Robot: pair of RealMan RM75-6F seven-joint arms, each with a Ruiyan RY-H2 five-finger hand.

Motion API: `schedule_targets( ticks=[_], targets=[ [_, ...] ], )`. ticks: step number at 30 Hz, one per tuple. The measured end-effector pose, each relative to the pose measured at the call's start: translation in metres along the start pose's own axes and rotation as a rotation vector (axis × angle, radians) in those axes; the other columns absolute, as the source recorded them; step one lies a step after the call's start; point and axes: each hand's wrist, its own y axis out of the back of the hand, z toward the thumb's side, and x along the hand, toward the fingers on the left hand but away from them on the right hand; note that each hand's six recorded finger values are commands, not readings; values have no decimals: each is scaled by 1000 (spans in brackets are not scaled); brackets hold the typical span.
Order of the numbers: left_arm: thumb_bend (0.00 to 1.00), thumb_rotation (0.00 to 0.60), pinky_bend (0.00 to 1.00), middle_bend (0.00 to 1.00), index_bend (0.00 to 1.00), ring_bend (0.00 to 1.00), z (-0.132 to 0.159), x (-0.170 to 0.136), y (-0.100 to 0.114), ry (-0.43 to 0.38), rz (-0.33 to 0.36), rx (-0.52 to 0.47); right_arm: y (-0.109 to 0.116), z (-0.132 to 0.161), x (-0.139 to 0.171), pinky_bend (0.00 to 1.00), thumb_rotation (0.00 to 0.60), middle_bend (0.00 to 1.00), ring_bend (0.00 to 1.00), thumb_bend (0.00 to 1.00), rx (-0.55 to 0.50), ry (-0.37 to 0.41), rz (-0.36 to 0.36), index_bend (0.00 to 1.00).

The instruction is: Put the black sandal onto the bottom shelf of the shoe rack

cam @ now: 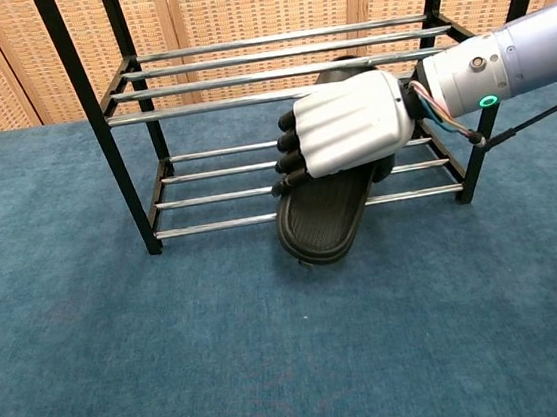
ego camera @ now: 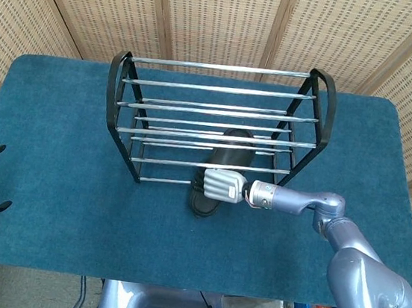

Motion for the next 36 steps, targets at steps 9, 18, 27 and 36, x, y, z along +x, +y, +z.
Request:
schedule_targets(
  ticks=[9,18,27,36],
  targets=[
    [182,600,0,0,0,0,1,0,0,-5,-1,0,2,8,-10,448,600,347,334,841,41,-21,-26,497],
    [182,600,0,0,0,0,1,-1,1,-6,0,-5,-5,7,-17,374,600,212,197,823,39,-47,15,379],
    [182,600,0,0,0,0,0,0,0,-7,-3,-6,-16,5,-16,4,600,0,0,371,77,-77,73,0],
    [182,600,0,0,0,0,2,-2,0,-13,-1,-4,-5,17,-12,0,600,0,0,301,88,-98,30,0]
  ],
)
